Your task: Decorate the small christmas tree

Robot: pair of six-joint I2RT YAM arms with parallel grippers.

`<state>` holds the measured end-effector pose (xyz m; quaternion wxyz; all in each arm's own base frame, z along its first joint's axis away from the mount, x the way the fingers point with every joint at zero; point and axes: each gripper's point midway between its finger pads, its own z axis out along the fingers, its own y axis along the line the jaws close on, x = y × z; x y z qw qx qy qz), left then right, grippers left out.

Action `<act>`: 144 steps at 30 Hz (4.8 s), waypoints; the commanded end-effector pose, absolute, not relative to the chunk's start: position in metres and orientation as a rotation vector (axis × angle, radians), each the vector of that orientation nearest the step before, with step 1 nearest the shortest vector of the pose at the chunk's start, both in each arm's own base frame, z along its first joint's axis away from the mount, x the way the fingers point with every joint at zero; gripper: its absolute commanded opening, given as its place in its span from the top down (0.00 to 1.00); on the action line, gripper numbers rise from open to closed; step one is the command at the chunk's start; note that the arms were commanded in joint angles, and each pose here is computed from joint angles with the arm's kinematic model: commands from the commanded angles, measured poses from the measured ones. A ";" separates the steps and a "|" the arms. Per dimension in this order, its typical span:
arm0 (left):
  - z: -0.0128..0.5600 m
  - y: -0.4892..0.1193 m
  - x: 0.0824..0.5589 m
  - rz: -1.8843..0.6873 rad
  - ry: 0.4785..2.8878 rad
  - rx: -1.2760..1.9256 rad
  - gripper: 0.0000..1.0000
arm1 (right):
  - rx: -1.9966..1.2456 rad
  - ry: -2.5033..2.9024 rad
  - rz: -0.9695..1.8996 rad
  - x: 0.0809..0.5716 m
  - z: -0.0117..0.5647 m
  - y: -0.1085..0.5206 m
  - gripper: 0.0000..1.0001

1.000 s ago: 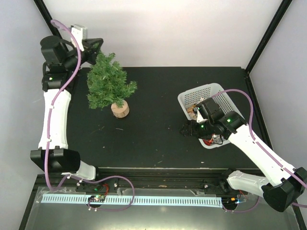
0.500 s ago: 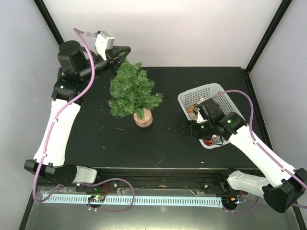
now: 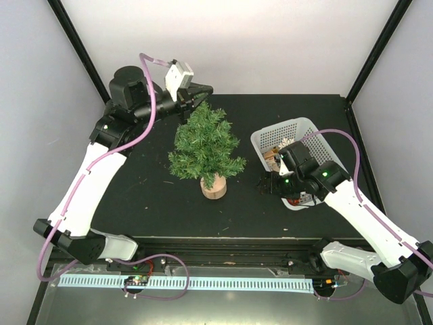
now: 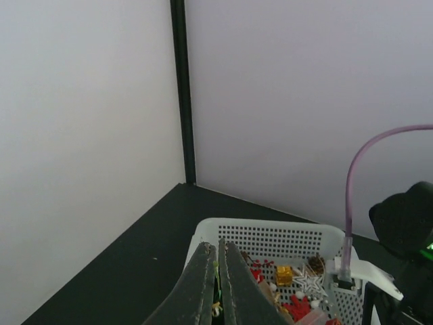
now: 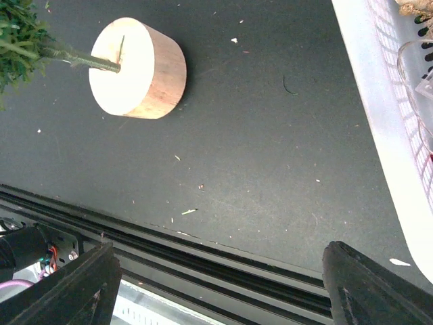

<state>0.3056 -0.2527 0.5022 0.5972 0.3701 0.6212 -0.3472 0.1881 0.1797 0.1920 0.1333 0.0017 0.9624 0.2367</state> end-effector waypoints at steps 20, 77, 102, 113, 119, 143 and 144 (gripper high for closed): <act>0.514 -0.249 0.277 -0.748 1.352 0.903 0.83 | -0.004 2.784 0.682 0.188 0.189 0.180 0.18; 0.233 -0.067 0.307 -0.861 2.589 0.506 0.27 | 0.575 2.906 0.141 0.235 0.111 0.060 0.16; 0.251 -0.061 0.309 -0.753 2.521 0.416 0.25 | 0.891 2.851 0.307 0.231 0.094 0.032 0.16; 0.236 -0.066 0.317 -0.843 2.549 0.387 0.25 | 0.947 2.916 0.491 0.181 0.083 0.061 0.19; 0.228 -0.066 0.318 -0.853 2.555 0.396 0.25 | 0.803 2.915 0.562 0.193 0.102 0.088 0.19; 0.229 -0.066 0.313 -0.816 2.515 0.383 0.25 | 0.864 2.831 0.116 0.257 0.126 0.040 0.26; 0.230 -0.066 0.313 -0.812 2.512 0.386 0.26 | 0.896 2.831 0.114 0.257 0.123 0.033 0.27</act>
